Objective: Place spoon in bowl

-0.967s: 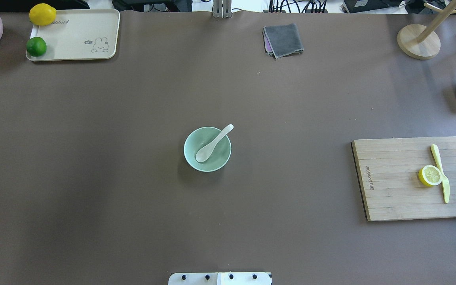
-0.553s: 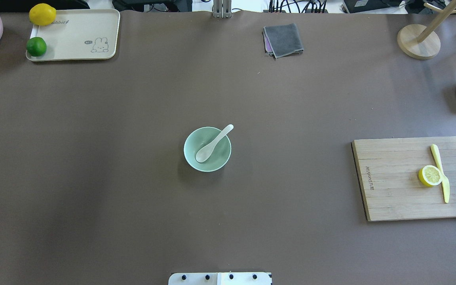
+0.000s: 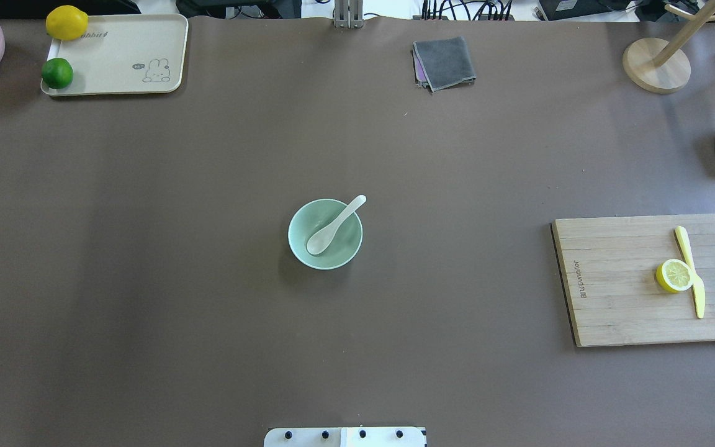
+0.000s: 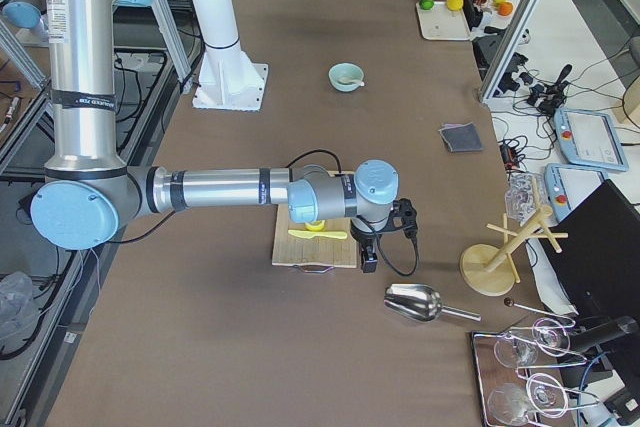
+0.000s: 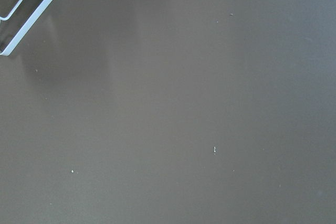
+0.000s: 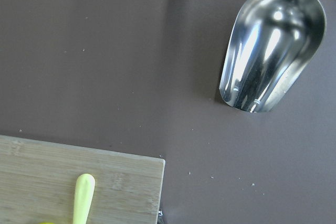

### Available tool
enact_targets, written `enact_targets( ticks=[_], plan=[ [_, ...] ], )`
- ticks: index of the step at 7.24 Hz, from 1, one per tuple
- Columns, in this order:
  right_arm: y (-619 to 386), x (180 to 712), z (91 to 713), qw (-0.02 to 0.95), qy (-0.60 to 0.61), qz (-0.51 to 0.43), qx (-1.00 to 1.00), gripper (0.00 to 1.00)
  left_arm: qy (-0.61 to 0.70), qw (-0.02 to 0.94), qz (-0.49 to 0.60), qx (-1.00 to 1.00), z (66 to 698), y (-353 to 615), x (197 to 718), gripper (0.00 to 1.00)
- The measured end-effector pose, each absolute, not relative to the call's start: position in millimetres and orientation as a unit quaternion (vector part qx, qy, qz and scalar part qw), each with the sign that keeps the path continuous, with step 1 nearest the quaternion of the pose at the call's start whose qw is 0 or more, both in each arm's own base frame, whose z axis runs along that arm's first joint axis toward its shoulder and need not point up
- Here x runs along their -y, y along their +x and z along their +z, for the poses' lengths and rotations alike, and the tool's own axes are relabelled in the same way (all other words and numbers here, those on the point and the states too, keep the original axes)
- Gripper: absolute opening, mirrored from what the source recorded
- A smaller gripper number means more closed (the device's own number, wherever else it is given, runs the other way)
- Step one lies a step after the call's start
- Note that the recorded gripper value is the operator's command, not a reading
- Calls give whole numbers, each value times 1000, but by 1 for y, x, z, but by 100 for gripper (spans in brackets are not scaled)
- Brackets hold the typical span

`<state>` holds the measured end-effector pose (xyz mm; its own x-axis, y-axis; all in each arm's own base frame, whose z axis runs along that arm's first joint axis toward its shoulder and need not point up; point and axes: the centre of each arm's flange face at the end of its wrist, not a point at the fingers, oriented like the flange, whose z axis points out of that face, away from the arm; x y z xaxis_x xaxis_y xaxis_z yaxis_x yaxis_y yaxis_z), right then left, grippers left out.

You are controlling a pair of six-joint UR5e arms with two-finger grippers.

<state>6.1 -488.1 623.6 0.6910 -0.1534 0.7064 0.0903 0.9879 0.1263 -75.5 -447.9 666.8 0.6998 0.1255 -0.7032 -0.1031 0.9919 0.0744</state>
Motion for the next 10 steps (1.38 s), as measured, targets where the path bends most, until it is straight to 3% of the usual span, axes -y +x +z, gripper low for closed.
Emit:
enact_targets(
  ticks=[10],
  plan=[
    [30,473,631,916,42,-38,397,100,30,921,67,-382,648,-75,451,98]
  ],
)
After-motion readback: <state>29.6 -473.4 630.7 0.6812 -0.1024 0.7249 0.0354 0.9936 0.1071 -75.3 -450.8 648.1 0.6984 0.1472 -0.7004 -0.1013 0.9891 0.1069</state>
